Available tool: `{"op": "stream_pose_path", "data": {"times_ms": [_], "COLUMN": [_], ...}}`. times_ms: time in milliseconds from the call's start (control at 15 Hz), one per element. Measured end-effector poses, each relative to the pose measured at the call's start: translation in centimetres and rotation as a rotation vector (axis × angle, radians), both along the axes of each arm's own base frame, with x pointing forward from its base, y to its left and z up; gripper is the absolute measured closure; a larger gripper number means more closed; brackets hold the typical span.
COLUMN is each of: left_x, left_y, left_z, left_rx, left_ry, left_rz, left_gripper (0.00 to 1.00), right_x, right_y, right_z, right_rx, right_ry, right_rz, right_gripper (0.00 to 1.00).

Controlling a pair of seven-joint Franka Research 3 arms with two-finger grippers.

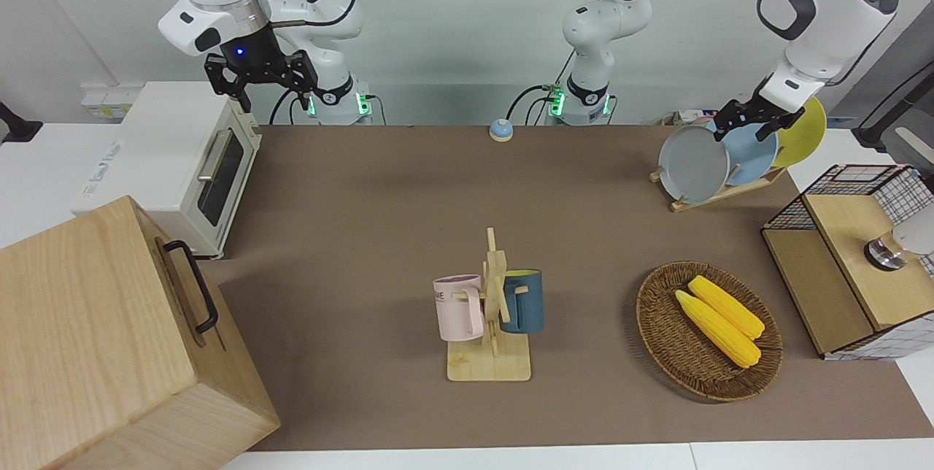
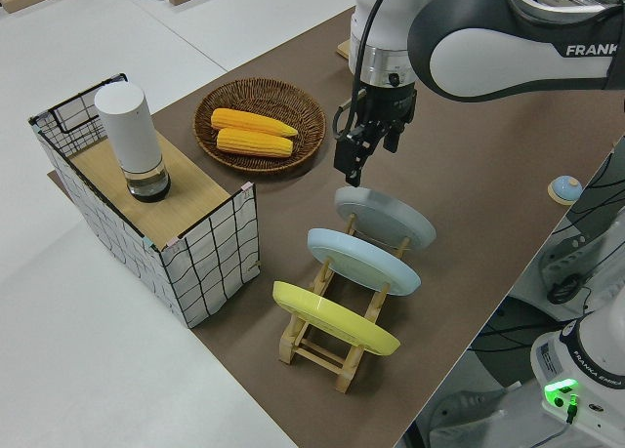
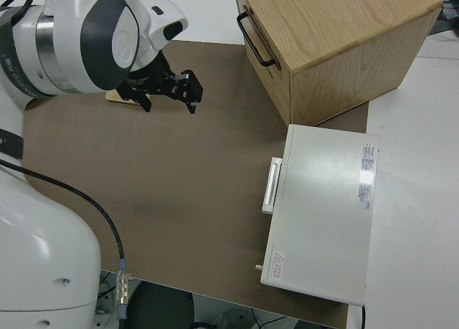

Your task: Pick gray plate from low plate rack and place it on table with left arm

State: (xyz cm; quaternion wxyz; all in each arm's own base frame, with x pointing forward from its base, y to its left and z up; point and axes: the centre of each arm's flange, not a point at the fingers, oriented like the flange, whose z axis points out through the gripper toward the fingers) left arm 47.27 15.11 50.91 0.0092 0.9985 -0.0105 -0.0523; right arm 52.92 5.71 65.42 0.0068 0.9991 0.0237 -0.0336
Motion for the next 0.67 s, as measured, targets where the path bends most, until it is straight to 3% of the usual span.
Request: {"op": "stream_pose_path", "data": {"times_ms": [667], "left_x": [-2.5], "left_y": [-0.6], "left_z": [-6.3], "left_rx": [0.019], "left_ry": [-0.044], "left_rz": [0.001], "left_gripper": [0.00], "right_x": [0.0], "right_y": [0.0], "right_z": [0.0], "right_rx": [0.000], "right_ry": [0.000], "right_rz": [0.000], "right_gripper": [0.01]}}
